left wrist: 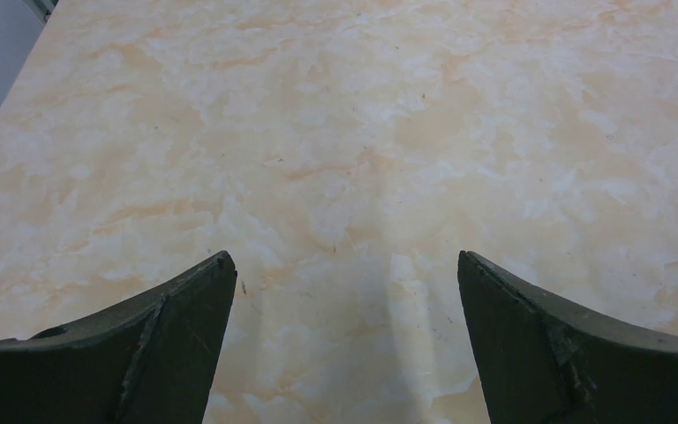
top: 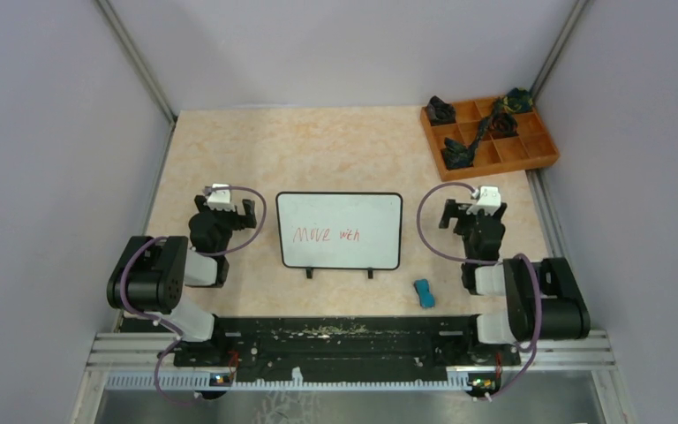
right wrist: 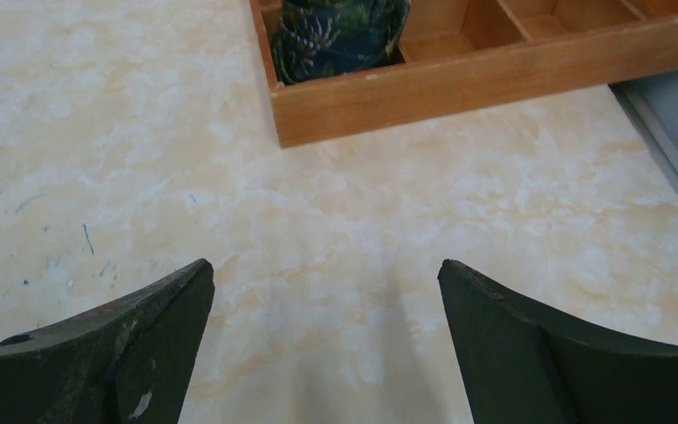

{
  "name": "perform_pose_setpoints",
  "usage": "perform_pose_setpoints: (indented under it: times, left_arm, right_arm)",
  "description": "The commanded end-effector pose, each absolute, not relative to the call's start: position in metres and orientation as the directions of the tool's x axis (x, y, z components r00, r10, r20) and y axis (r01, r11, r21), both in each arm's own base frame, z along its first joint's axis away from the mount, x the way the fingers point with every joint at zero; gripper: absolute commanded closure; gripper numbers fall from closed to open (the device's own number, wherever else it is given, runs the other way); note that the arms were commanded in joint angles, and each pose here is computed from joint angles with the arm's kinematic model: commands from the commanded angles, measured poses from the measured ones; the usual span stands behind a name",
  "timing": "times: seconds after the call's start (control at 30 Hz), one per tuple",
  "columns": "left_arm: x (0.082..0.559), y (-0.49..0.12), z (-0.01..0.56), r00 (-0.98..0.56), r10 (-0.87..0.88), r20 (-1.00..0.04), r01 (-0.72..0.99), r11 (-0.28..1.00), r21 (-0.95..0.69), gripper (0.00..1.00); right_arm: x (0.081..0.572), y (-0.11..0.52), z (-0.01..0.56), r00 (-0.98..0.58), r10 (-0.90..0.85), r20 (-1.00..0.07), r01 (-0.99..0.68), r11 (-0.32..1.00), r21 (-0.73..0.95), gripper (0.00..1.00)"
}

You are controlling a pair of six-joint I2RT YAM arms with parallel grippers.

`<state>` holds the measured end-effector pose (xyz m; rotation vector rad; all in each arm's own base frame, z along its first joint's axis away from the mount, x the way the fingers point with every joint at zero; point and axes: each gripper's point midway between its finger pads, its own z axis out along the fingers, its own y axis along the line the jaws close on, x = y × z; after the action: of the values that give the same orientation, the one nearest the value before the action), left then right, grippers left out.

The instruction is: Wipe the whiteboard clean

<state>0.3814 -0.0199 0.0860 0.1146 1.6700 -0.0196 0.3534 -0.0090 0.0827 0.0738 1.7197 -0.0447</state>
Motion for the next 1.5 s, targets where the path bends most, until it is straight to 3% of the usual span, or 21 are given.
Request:
perform_pose_setpoints:
  times: [0.0,0.17,0.33,0.5,0.63,0.67,0.77,0.9,1.0,1.1,1.3,1.47]
  left_arm:
    - [0.385,-0.021,0.093,-0.069,0.057,-0.996,0.086,0.995,0.051,0.00]
    - [0.385,-0.022,0.093,-0.070,0.056,-0.996,0.086,0.995,0.050,0.00]
    - [0.384,-0.021,0.092,-0.071,0.057,-0.996,0.086,0.995,0.051,0.00]
    - [0.385,-0.021,0.092,-0.071,0.056,-0.996,0.086,0.995,0.050,0.00]
    - [0.385,-0.022,0.093,-0.069,0.056,-0.996,0.086,0.995,0.050,0.00]
    - [0.385,-0.022,0.093,-0.069,0.057,-0.996,0.087,0.995,0.051,0.00]
    - [0.384,-0.021,0.093,-0.069,0.057,-0.996,0.086,0.995,0.051,0.00]
    - [0.384,-0.023,0.095,-0.064,0.062,-0.996,0.100,0.993,0.056,0.00]
    - [0.381,-0.029,0.101,-0.052,0.069,-0.996,0.132,0.989,0.062,0.00]
    - [0.377,-0.030,0.109,-0.030,0.072,-0.997,0.141,0.988,0.067,0.02]
    - [0.377,-0.031,0.113,-0.047,0.087,-0.995,0.152,0.985,0.079,0.02]
    - [0.387,-0.031,0.098,-0.184,0.140,-0.973,0.179,0.978,0.107,0.00]
  right_arm:
    - [0.360,-0.005,0.131,-0.130,0.092,-0.987,0.103,0.992,0.079,0.01]
    - [0.338,0.036,0.216,-0.094,0.297,-0.950,-0.076,0.949,0.305,0.01]
    - [0.285,0.076,0.306,0.044,0.355,-0.934,-0.361,0.877,0.316,0.01]
    - [0.251,0.080,0.328,-0.013,0.596,-0.803,-0.363,0.746,0.559,0.01]
    - [0.228,0.092,0.335,-0.019,0.586,-0.810,-0.444,0.721,0.532,0.01]
    - [0.228,0.094,0.326,-0.080,0.572,-0.816,-0.419,0.724,0.548,0.03]
    - [0.235,0.100,0.296,-0.300,0.455,-0.839,-0.333,0.774,0.539,0.19]
    - [0.233,0.085,0.248,-0.532,0.393,-0.750,-0.120,0.842,0.526,0.22]
    - [0.220,0.062,0.229,-0.580,0.384,-0.719,0.032,0.892,0.451,0.23]
    - [0.203,0.046,0.220,-0.618,0.371,-0.693,0.119,0.916,0.383,0.31]
    - [0.174,0.051,0.198,-0.719,0.342,-0.605,0.127,0.921,0.369,0.38]
    - [0.157,0.060,0.196,-0.768,0.318,-0.556,0.098,0.916,0.388,0.40]
